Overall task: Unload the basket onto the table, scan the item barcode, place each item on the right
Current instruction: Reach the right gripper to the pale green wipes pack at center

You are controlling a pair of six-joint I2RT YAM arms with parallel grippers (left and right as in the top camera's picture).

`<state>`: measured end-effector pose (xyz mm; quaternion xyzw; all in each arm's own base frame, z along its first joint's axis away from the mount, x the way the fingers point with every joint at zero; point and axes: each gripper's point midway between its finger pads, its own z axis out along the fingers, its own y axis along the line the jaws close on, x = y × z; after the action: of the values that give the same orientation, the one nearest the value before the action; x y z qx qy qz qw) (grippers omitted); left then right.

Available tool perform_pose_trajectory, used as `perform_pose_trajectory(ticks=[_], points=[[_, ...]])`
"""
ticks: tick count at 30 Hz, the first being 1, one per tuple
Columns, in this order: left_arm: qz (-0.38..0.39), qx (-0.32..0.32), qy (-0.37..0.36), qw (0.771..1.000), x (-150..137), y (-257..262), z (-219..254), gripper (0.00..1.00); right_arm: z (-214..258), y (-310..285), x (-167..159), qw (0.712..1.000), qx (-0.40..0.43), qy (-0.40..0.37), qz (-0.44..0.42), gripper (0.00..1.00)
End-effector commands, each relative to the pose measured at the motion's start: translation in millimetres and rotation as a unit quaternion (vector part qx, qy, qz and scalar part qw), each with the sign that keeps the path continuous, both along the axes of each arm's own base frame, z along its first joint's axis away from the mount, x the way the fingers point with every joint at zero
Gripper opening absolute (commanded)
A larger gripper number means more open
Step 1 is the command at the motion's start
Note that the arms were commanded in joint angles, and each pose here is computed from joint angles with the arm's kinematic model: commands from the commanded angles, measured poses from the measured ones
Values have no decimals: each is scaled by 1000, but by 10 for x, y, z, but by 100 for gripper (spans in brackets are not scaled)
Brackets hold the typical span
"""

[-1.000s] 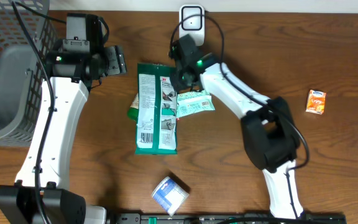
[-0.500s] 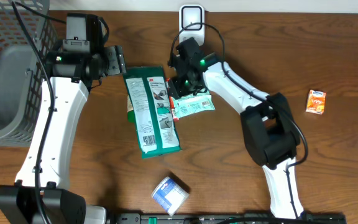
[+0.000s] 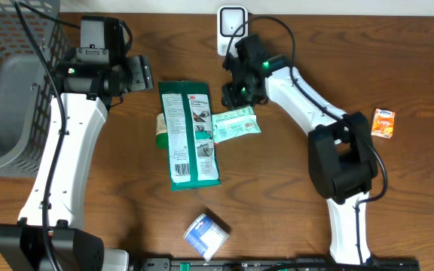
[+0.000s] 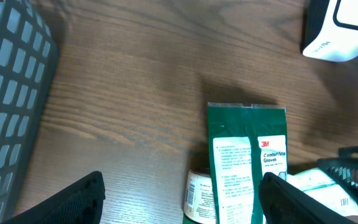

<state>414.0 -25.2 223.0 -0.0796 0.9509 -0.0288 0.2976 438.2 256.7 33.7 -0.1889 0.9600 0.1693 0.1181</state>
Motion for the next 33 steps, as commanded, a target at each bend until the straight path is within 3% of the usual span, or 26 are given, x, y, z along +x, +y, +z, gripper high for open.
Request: perform_pose_trajectory(ticks=[1, 4, 10, 15, 18, 23, 33], points=[[7, 1, -7, 1000, 25, 10, 50, 80, -205, -26, -172, 999, -24, 32, 9, 41], [7, 1, -7, 1000, 25, 10, 50, 80, -82, -241, -300, 997, -51, 57, -4, 33], [7, 1, -7, 1000, 25, 10, 50, 80, 450, -647, -580, 993, -70, 92, -31, 35], [7, 1, -7, 1000, 25, 10, 50, 80, 904, -706, -373, 998, -36, 17, -49, 44], [7, 1, -7, 1000, 25, 10, 50, 80, 969, -638, -262, 998, -18, -7, -53, 54], [7, 1, -7, 1000, 25, 10, 50, 80, 706, -445, -277, 999, -17, 13, -34, 56], [7, 1, -7, 1000, 25, 10, 50, 80, -161, -116, -221, 998, -38, 33, 32, 50]])
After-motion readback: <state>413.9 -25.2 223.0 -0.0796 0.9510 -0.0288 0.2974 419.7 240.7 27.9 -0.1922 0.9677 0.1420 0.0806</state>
